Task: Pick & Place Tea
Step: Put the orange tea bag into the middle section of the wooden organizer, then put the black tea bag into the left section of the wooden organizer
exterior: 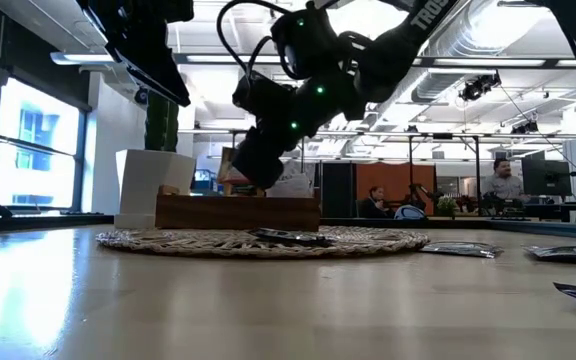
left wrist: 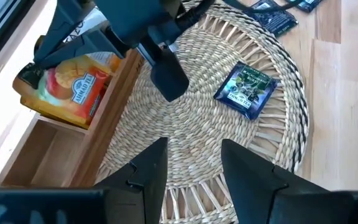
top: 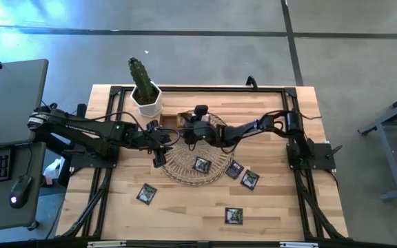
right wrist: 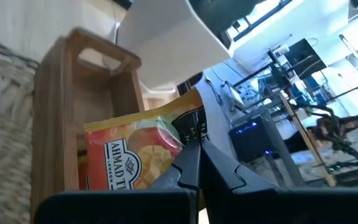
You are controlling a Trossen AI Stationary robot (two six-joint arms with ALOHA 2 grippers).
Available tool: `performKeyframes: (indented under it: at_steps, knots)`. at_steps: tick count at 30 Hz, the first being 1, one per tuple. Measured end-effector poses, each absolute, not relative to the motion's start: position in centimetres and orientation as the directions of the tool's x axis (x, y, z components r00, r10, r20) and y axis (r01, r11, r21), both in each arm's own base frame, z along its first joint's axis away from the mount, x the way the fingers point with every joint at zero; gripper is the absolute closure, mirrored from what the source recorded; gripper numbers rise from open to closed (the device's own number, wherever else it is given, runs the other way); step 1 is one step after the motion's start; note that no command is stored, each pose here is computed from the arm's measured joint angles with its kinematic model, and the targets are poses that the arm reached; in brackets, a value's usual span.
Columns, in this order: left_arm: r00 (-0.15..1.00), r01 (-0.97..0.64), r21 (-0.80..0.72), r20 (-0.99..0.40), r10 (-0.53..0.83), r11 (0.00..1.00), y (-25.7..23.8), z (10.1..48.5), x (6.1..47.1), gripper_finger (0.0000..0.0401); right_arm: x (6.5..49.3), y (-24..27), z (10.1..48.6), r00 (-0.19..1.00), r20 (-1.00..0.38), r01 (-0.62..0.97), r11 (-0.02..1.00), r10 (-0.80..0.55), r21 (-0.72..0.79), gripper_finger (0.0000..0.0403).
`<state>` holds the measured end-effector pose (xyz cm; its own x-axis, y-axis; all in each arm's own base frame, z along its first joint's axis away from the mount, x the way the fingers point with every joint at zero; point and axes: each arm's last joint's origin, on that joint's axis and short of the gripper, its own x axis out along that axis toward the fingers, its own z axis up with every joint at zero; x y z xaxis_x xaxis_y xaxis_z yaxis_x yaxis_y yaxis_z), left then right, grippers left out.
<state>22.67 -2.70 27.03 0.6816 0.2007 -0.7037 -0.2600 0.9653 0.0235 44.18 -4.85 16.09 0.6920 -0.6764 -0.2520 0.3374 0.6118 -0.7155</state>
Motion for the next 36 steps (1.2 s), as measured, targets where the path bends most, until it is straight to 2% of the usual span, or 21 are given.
performKeyframes:
  at_steps: [7, 18, 26, 29, 36]
  knots:
    - [0.682, -0.260, 0.023, -0.704, 0.200, 0.965, -2.7, 27.0, 22.7, 0.0254, 44.1, -5.0, 16.0, 0.676, -0.259, 0.333, 0.600, -0.689, -0.727, 0.0380]
    - [0.682, -0.261, 0.021, -0.704, 0.200, 0.965, -2.7, 27.0, 22.7, 0.0254, 44.0, -5.9, 16.0, 0.665, -0.257, 0.341, 0.591, -0.702, -0.731, 0.0313]
    - [0.682, -0.262, 0.020, -0.704, 0.199, 0.965, -2.7, 27.0, 22.7, 0.0254, 44.0, -1.9, 17.6, 0.665, -0.190, 0.333, 0.514, -0.722, -0.790, 0.0304]
    - [0.682, -0.282, -0.015, -0.706, 0.190, 0.959, -2.7, 27.0, 22.7, 0.0254, 43.3, 0.9, 19.4, 0.691, -0.213, 0.341, 0.572, -0.690, -0.746, 0.0304]
    - [0.712, -0.255, -0.080, -0.690, 0.131, 0.964, -2.9, 28.4, 21.0, 0.0254, 39.0, 5.2, 24.4, 0.755, -0.393, 0.245, 0.781, -0.526, -0.575, 0.0304]
